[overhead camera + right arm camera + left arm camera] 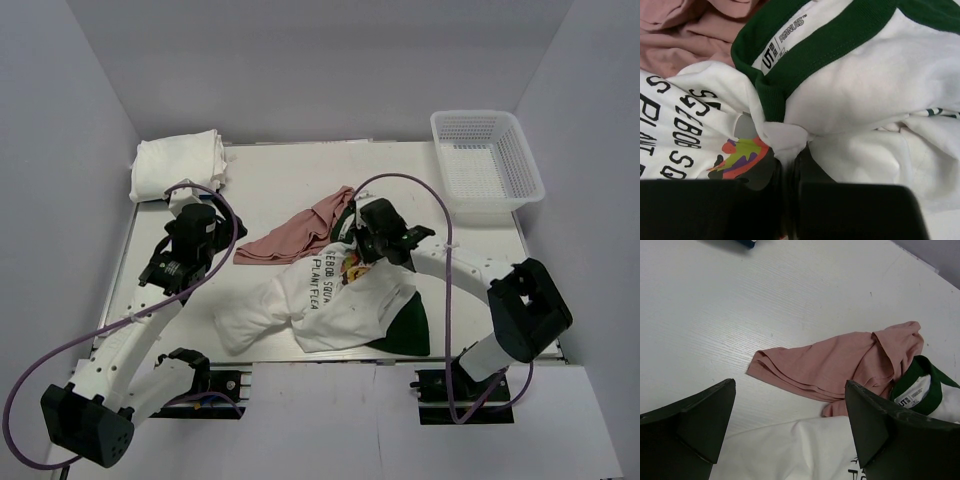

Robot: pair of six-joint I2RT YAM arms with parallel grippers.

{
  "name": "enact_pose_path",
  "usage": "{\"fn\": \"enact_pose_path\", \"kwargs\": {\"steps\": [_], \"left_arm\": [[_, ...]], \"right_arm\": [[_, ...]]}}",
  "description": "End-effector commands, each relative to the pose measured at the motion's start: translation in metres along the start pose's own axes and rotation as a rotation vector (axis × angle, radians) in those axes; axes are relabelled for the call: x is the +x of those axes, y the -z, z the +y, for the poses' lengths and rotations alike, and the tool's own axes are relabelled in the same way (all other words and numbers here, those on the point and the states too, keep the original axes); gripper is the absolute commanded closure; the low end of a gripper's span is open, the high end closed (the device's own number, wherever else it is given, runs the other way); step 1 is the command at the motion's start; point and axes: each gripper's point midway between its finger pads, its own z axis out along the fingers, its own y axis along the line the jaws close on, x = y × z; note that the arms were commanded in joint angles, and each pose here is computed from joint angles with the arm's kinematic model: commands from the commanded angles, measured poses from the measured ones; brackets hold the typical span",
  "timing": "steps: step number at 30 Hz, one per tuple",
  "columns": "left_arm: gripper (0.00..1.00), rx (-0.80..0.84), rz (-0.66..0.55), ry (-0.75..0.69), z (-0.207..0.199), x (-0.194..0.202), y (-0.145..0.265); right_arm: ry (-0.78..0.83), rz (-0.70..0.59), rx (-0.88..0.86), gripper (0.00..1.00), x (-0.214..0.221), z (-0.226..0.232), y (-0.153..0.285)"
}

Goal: Fold and stack the t-shirts

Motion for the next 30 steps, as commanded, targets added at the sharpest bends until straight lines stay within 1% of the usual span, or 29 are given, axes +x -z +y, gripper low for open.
{"fn": "enact_pose_path", "kwargs": {"steps": [1, 4, 5, 6, 7, 8, 11, 13, 16, 17, 18, 19, 20, 21, 22, 23, 24, 25, 26, 28, 29, 30], "left_arm": [[0.00, -0.006, 0.009, -0.015, 0.002, 0.003, -0.001], [0.00, -0.013, 0.004, -0.015, 0.003, 0.002, -0.001], [0.00, -0.019, 0.010, -0.008, 0.004, 0.004, 0.000], [0.00, -0.019, 0.010, -0.008, 0.004, 0.004, 0.000], [0.00, -0.019, 0.010, -0.008, 0.004, 0.004, 0.000], [0.00, -0.019, 0.010, -0.008, 0.004, 0.004, 0.000], [0.00, -0.007, -0.004, 0.000, 0.004, 0.002, 0.002], [0.00, -0.002, -0.011, 0.004, 0.003, 0.000, 0.004], [0.00, -0.002, -0.011, 0.004, 0.003, 0.000, 0.004], [0.00, -0.002, -0.011, 0.004, 0.003, 0.000, 0.004], [0.00, -0.015, -0.010, 0.000, 0.006, 0.000, 0.004], [0.00, -0.016, -0.009, 0.000, 0.004, -0.001, 0.003], [0.00, -0.030, -0.008, -0.005, 0.008, 0.000, 0.003], [0.00, -0.025, -0.014, -0.001, 0.006, -0.003, 0.004], [0.00, -0.044, -0.007, -0.009, 0.009, -0.001, 0.002], [0.00, -0.045, -0.006, -0.009, 0.009, -0.001, 0.002], [0.00, -0.045, -0.006, -0.009, 0.009, -0.001, 0.002], [0.00, -0.045, -0.006, -0.009, 0.009, -0.001, 0.002], [0.00, -0.052, -0.012, -0.009, 0.010, -0.002, 0.002], [0.00, -0.060, -0.017, -0.001, 0.011, -0.004, 0.003], [0.00, -0.060, -0.017, -0.001, 0.011, -0.004, 0.003], [0.00, -0.072, -0.016, -0.005, 0.014, -0.004, 0.004]], "right_arm": [[0.000, -0.076, 0.049, 1.00, -0.031, 0.000, 0.020], [-0.044, -0.255, 0.020, 1.00, -0.089, 0.005, 0.052], [-0.059, -0.347, 0.018, 1.00, -0.119, 0.005, 0.072], [-0.062, -0.360, 0.029, 1.00, -0.124, 0.003, 0.075], [-0.082, -0.459, 0.058, 1.00, -0.147, -0.004, 0.096], [-0.102, -0.505, 0.096, 1.00, -0.159, -0.013, 0.108], [-0.116, -0.725, 0.130, 1.00, -0.225, -0.025, 0.175], [-0.120, -0.771, 0.185, 1.00, -0.241, -0.038, 0.192], [-0.133, -0.902, 0.248, 1.00, -0.285, -0.055, 0.245], [-0.133, -0.882, 0.268, 1.00, -0.287, -0.060, 0.241], [-0.133, -0.893, 0.284, 1.00, -0.293, -0.065, 0.246], [-0.127, -0.953, 0.290, 1.00, -0.309, -0.066, 0.273], [-0.130, -0.951, 0.307, 1.00, -0.314, -0.071, 0.269], [-0.121, -0.957, 0.386, 1.00, -0.317, -0.087, 0.277], [-0.124, -1.036, 0.428, 1.00, -0.336, -0.094, 0.309], [-0.132, -1.043, 0.467, 1.00, -0.342, -0.101, 0.310], [-0.151, -1.066, 0.550, 1.00, -0.351, -0.118, 0.326], [-0.146, -1.056, 0.588, 1.00, -0.358, -0.128, 0.320], [-0.150, -1.146, 0.635, 1.00, -0.373, -0.136, 0.369], [-0.157, -1.145, 0.713, 1.00, -0.383, -0.155, 0.367], [-0.162, -1.203, 0.750, 1.00, -0.389, -0.158, 0.395], [-0.184, -1.242, 0.846, 1.00, -0.388, -0.170, 0.413]]}}
